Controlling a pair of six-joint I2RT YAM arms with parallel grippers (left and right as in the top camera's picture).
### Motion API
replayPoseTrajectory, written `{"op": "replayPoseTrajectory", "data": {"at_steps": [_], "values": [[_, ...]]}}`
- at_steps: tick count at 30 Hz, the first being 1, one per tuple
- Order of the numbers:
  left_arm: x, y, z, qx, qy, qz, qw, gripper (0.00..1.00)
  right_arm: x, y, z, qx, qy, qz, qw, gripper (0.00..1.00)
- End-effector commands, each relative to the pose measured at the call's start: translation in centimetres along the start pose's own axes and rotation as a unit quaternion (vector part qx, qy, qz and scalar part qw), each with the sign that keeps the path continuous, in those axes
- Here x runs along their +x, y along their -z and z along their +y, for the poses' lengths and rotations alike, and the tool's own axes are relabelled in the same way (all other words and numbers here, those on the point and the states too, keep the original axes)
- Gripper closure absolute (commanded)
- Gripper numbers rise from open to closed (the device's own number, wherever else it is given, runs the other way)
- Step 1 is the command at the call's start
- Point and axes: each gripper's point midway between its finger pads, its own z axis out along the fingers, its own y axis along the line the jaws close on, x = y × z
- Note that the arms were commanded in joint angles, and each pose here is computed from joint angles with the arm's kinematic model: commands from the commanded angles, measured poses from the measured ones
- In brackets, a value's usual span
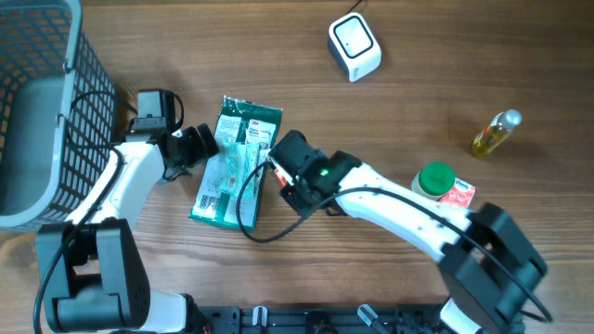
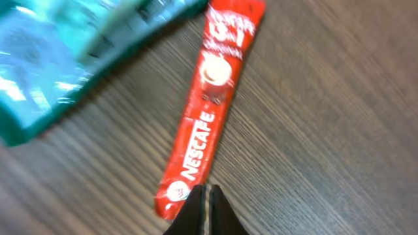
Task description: Scan the item barcode
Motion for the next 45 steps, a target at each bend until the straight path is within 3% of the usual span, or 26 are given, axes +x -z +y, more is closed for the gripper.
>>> {"op": "replayPoseTrajectory", "data": {"at_steps": [1,4,8,15,17,19,20,24,29,35,45], "values": [[0.0,-0.2,0.5,-0.004,0.008,0.001,1.000,0.00,0.5,-1.6,-0.9,0.026,-0.024,0.020,0.999,0.51],[0.0,-0.2,0.5,-0.004,0.008,0.001,1.000,0.00,1.4,-2.0,-0.6,0.020,-0.029,0.040,0.999,0.43],[0.0,-0.2,0.5,-0.004,0.008,0.001,1.000,0.00,2.1,-2.5,1.3,-0.035,-0.033,0.059,0.997,0.49],[0.0,-0.2,0.5,-0.004,0.008,0.001,1.000,0.00,4.1,-4.9,1.2,-0.028,-0.033,0.103,0.994,0.51],[0.0,-0.2,0.5,-0.004,0.008,0.001,1.000,0.00,4.5,-5.6,1.2,-0.028,-0.033,0.112,0.993,0.59],[0.0,-0.2,0.5,-0.004,0.008,0.001,1.000,0.00,4.8,-6.0,1.2,-0.027,-0.032,0.117,0.992,0.93],[0.0,-0.2,0.5,-0.004,0.008,0.001,1.000,0.00,4.6,-5.7,1.2,-0.027,-0.033,0.115,0.992,0.96],[0.0,-0.2,0.5,-0.004,0.008,0.001,1.000,0.00,1.5,-1.7,0.2,-0.061,-0.080,0.049,0.994,0.96],[0.0,-0.2,0.5,-0.004,0.008,0.001,1.000,0.00,-2.2,5.8,-2.7,-0.157,-0.160,-0.058,0.973,0.96],[0.0,-0.2,0.5,-0.004,0.008,0.001,1.000,0.00,-1.6,6.0,-5.4,-0.120,-0.231,-0.055,0.964,0.96],[0.0,-0.2,0.5,-0.004,0.008,0.001,1.000,0.00,-1.1,5.6,-6.7,-0.081,-0.252,-0.048,0.963,0.96]]}}
